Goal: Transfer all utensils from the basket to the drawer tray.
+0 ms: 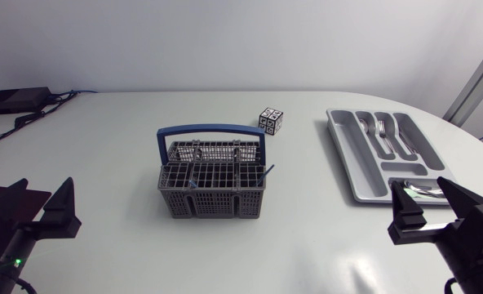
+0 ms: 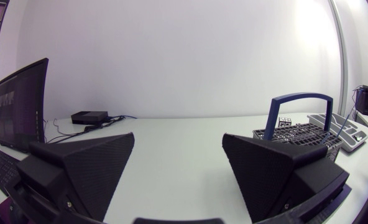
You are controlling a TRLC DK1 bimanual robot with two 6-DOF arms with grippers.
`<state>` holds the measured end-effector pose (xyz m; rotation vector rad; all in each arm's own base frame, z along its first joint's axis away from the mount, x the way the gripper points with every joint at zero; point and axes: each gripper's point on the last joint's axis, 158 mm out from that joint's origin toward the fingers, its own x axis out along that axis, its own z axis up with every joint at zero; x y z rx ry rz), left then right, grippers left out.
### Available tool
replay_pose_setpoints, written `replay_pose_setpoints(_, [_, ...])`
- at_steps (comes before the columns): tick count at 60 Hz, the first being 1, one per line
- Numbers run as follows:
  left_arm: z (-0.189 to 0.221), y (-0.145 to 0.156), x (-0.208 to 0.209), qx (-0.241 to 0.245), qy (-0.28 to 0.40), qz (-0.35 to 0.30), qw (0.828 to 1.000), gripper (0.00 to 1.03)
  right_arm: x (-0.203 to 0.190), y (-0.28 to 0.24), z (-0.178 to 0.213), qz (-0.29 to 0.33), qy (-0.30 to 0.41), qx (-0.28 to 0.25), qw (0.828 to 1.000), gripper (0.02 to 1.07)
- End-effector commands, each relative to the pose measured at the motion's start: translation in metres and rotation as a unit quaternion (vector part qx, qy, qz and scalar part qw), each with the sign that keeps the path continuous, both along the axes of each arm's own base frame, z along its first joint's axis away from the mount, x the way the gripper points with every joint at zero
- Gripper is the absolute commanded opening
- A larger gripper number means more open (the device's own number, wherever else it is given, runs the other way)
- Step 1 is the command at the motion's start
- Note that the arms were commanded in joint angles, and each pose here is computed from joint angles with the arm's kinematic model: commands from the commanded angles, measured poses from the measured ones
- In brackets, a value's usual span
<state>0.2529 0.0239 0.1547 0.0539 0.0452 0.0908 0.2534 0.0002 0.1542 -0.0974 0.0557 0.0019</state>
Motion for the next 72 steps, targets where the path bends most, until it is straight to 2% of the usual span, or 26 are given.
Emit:
replay_pose_setpoints(1, [-0.021, -0.001, 0.001, -0.004, 0.022, -0.002, 1.000, 0.99, 0.001, 0.002, -0.006, 0.004, 0.002, 0.012, 1.000, 1.03])
replay_pose_setpoints(35, [-0.012, 0.001, 0.000, -0.014, 0.010, 0.004, 1.000, 0.99, 0.001, 0.004, -0.004, 0.008, -0.002, 0.011, 1.000, 1.03])
replay_pose_setpoints(53, [0.035, 0.003, -0.005, -0.015, -0.021, 0.009, 1.000, 0.97, -0.003, 0.005, 0.020, 0.010, -0.016, 0.011, 1.000, 1.02])
replay_pose_setpoints(72, [0.055, -0.004, 0.014, -0.063, 0.046, -0.004, 0.997, 0.97, 0.009, 0.014, 0.037, 0.025, 0.018, 0.012, 0.999, 1.02])
